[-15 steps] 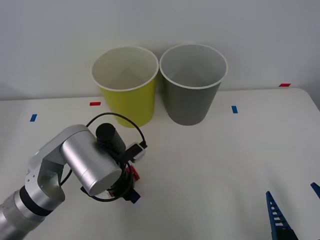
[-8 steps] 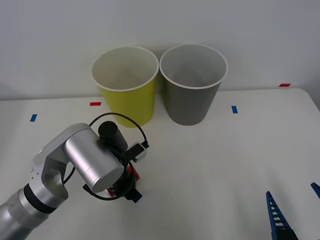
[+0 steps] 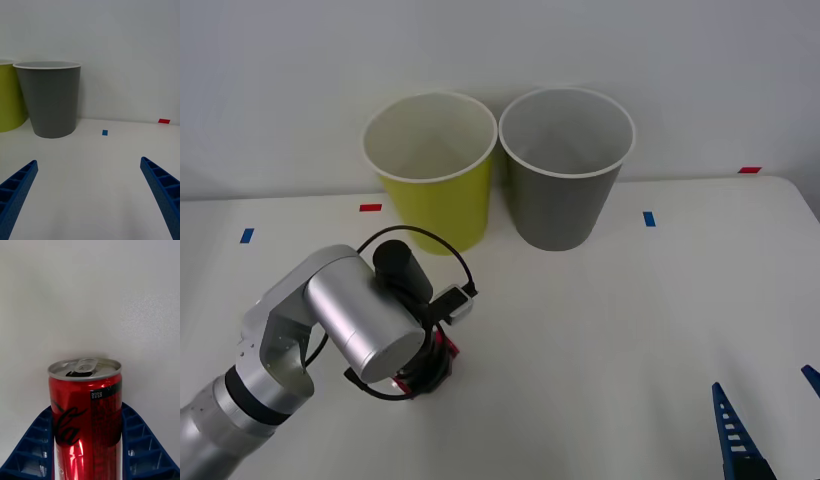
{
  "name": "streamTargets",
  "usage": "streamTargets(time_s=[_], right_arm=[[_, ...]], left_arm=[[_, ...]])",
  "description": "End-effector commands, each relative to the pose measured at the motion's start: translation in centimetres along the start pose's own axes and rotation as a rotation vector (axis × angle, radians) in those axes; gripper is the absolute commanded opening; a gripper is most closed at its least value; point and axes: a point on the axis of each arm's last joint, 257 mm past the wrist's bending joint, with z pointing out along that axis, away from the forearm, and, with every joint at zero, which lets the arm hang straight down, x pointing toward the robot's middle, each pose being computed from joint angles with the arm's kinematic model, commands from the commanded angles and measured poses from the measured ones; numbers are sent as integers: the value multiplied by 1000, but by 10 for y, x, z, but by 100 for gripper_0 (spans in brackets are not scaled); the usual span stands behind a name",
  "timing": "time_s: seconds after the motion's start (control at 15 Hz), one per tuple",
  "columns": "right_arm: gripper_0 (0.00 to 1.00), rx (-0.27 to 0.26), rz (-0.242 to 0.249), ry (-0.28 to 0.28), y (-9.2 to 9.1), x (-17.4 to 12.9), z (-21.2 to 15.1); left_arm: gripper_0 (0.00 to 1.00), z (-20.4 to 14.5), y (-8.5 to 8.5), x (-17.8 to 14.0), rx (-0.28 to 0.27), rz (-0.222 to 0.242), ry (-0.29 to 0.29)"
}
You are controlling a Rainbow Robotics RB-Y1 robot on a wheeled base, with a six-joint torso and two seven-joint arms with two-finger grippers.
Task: Put cans in the gray bin and PET bottles in the light green bin.
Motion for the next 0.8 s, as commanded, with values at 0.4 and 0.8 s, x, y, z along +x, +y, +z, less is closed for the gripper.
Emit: streamTargets(time_s=[0.4,0.8], right_arm=[[95,0,0,0,0,0,0],[94,0,0,0,0,0,0]], left_arm=[[0,-6,-3,2,28,17,-11],[0,-49,1,-32,9,93,-253]])
